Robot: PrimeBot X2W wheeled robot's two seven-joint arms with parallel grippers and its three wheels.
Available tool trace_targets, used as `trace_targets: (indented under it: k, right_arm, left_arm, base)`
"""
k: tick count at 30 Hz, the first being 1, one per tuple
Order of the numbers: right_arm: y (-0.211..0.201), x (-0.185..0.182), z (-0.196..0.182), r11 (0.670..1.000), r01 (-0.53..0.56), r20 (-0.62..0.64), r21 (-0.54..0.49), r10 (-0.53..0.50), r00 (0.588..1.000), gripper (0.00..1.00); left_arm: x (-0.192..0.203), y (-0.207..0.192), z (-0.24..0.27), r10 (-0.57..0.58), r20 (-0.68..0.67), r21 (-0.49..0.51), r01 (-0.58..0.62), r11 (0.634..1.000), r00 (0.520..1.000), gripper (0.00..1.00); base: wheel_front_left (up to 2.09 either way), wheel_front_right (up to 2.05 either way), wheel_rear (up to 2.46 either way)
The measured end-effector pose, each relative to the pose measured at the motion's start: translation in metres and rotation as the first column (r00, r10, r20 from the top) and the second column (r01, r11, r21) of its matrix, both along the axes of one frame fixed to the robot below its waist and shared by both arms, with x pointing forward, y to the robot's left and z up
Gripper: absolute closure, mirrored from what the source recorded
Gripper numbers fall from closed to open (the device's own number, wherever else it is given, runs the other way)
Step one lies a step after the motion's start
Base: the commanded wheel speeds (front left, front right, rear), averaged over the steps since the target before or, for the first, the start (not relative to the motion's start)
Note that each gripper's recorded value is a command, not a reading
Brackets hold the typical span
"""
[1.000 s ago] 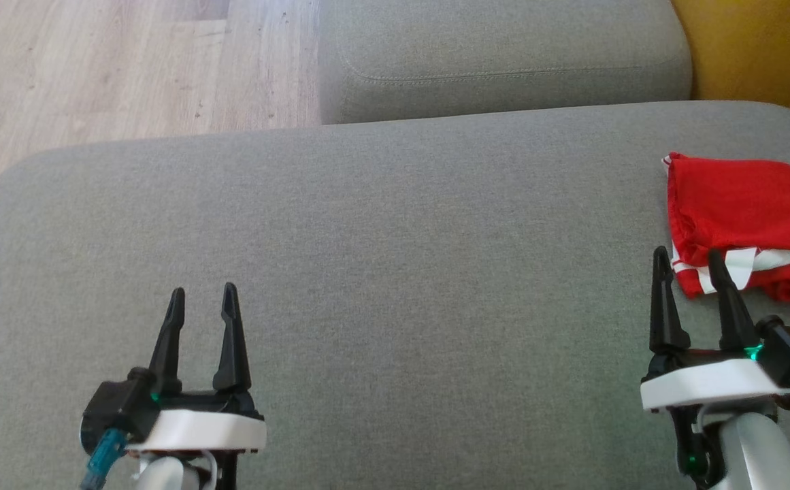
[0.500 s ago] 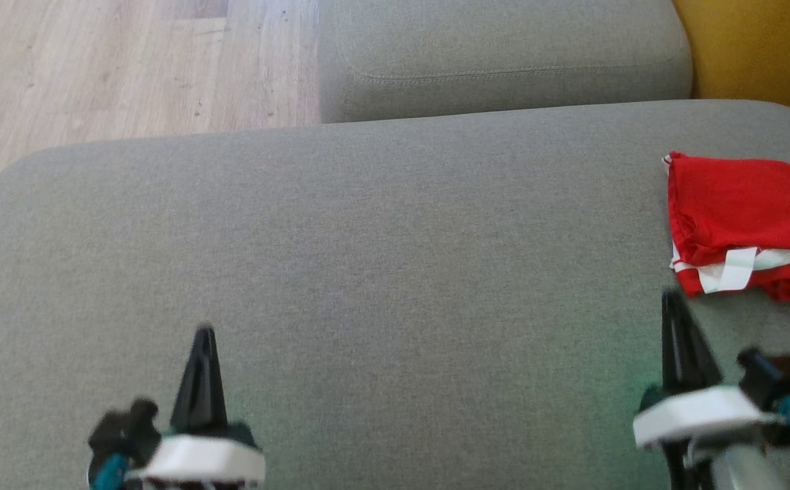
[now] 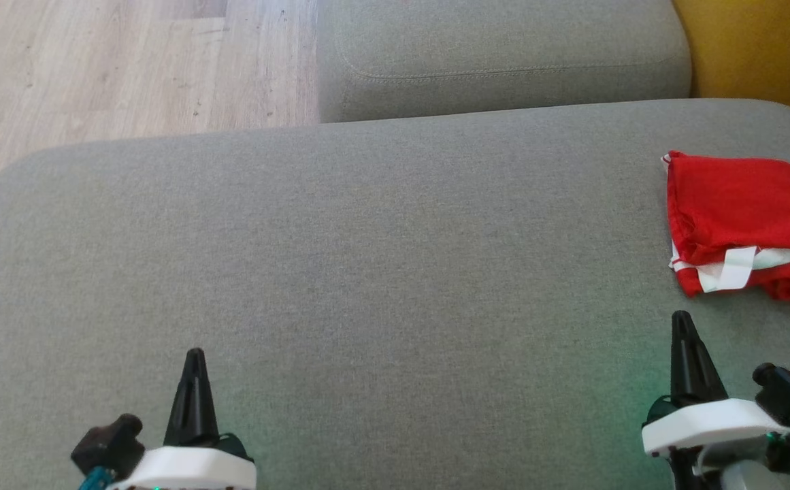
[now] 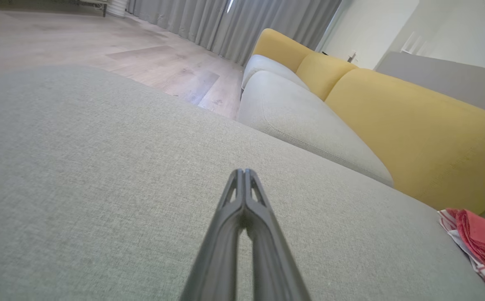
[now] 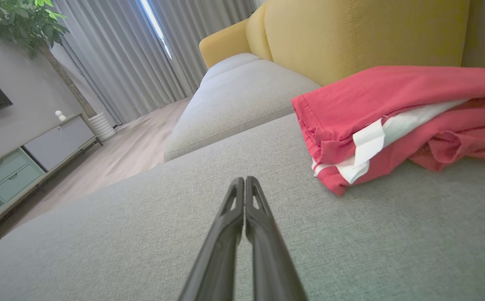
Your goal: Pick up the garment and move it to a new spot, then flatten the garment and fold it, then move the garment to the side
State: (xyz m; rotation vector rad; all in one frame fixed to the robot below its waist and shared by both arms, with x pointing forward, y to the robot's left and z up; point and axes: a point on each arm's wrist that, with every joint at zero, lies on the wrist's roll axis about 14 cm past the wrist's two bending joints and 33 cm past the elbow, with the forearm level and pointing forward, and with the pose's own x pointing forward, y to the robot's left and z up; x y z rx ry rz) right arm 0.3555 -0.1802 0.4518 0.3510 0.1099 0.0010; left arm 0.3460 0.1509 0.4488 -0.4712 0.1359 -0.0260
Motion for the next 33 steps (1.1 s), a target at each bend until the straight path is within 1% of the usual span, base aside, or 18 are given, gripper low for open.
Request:
trace_targets:
  k: [8, 17, 33]
  right_arm:
    - [-0.003, 0.001, 0.000, 0.996, 0.027, -0.010, 0.084, -0.027, 1.000, 1.00]
    - [-0.007, 0.003, 0.002, 0.982, 0.055, -0.020, 0.178, -0.052, 0.998, 1.00]
    - [-0.014, 0.003, 0.000, 0.936, 0.105, -0.049, 0.336, -0.094, 0.994, 1.00]
  left_arm:
    - [0.002, 0.007, 0.000, 0.030, -0.016, -0.075, -0.031, 0.997, 0.999, 1.00]
    - [0.006, 0.009, 0.002, 0.046, -0.028, -0.160, -0.050, 0.986, 0.999, 1.00]
    - [0.007, 0.016, 0.000, 0.078, -0.065, -0.301, -0.094, 0.949, 0.995, 1.00]
  base:
    - [0.00, 0.00, 0.00]
    - [0.00, 0.00, 0.00]
    - [0.00, 0.00, 0.00]
